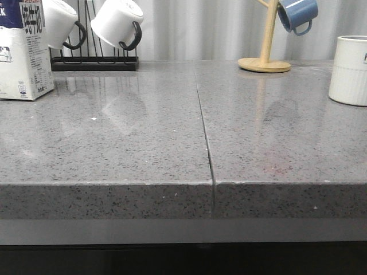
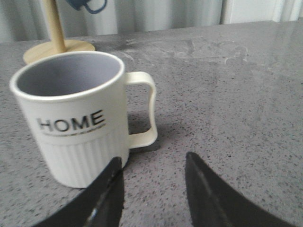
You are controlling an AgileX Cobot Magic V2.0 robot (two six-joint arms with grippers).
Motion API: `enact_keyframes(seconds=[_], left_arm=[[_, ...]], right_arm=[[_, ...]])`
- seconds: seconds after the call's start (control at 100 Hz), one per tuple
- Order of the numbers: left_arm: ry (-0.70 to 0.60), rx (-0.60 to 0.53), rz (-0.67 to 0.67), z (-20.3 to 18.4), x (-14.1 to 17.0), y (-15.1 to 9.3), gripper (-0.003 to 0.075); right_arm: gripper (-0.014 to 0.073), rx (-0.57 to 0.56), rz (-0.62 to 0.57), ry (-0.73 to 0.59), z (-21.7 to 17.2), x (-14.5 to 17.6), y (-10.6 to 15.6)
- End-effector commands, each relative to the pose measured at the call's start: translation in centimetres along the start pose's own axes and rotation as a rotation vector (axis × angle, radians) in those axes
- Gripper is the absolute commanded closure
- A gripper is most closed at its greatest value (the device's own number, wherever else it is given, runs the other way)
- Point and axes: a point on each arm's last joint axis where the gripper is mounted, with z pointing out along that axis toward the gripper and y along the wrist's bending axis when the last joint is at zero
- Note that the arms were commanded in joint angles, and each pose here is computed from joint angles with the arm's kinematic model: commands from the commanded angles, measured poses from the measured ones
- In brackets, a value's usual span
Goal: Place milk next to cup
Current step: 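Reach the right gripper to the white HOME mug and grasp its handle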
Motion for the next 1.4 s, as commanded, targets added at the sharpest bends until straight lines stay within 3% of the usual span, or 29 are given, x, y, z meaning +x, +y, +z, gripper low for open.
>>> enact_keyframes(seconds=[0.0,0.64,0.71,0.91,1.03,1.17,1.39], left_arm=[[-0.061,-0.002,-0.001,0.0,0.7,-0.1,0.0741],[-0.061,-0.002,-0.001,0.0,0.7,-0.1,0.0741],[-0.061,-0.002,-0.001,0.0,0.7,-0.1,0.0741],[-0.061,-0.002,-0.001,0.0,0.7,-0.1,0.0741],[-0.061,-0.002,-0.001,0.0,0.7,-0.1,0.0741],[-0.061,-0.002,-0.001,0.0,0.7,-0.1,0.0741],[-0.061,-0.002,-0.001,0.0,0.7,-0.1,0.0741]], right_arm=[[0.0265,0.000,-0.003,-0.137,1.2,-2.0,-0.1],[0.0273,0.000,-0.002,-0.135,11.1,-2.2,-0.4],[0.0345,-0.004,-0.002,-0.139,11.6,-2.2,-0.2],[0.0665,-0.005,-0.002,-0.140,11.8,-2.3,-0.2],[0.0662,-0.011,0.015,-0.151,11.7,-2.6,-0.1],[0.0662,-0.084,0.042,-0.185,10.9,-3.9,2.1],[0.0662,-0.292,0.022,-0.216,9.4,-4.3,8.9]])
